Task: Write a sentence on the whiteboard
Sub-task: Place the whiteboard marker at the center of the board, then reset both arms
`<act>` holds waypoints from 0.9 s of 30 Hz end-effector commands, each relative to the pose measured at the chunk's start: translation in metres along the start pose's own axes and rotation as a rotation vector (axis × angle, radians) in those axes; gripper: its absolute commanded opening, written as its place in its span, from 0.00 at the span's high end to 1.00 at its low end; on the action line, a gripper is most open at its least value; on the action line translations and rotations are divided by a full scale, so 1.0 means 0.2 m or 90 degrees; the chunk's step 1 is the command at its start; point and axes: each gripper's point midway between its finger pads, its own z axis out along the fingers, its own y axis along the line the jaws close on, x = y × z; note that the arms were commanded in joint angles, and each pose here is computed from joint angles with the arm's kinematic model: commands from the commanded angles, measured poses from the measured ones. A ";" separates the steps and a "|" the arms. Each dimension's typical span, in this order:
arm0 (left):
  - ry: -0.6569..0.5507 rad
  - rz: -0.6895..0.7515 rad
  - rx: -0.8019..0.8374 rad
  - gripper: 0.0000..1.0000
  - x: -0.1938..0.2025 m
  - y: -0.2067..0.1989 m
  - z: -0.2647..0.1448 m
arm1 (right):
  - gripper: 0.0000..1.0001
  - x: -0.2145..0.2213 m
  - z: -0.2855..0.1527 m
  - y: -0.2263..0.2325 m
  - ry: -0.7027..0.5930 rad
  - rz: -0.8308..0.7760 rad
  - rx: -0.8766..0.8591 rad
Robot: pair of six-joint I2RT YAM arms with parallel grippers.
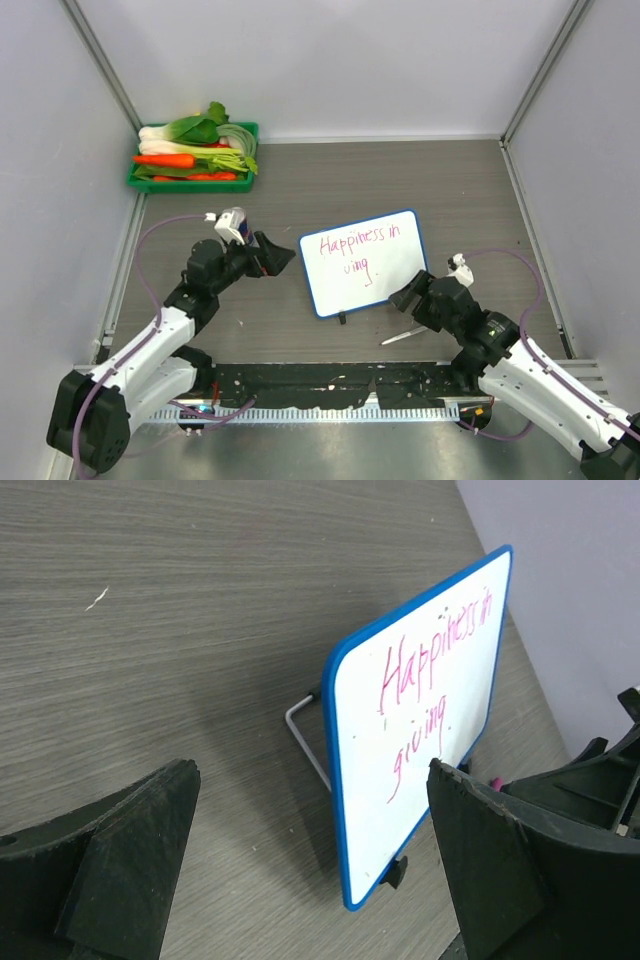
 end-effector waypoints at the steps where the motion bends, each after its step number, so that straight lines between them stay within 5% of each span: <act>1: -0.058 -0.015 0.036 0.00 -0.18 -0.14 -0.03 | 0.20 -0.14 -0.04 0.18 -0.059 -0.015 -0.062; 16: 0.003 0.018 -0.143 0.00 -0.35 -0.05 -0.06 | 0.19 -0.55 -0.15 0.52 -0.223 -0.200 -0.086; 18: 0.005 0.037 -0.154 0.00 -0.39 -0.05 -0.06 | 0.16 -0.59 -0.17 0.58 -0.235 -0.236 -0.103; 20: 0.006 0.051 -0.161 0.00 -0.42 -0.06 -0.06 | 0.01 -0.63 -0.19 0.64 -0.251 -0.254 -0.118; 27: -0.038 0.102 -0.230 0.00 -0.52 0.02 -0.09 | 0.01 -0.77 -0.27 0.75 -0.323 -0.274 -0.133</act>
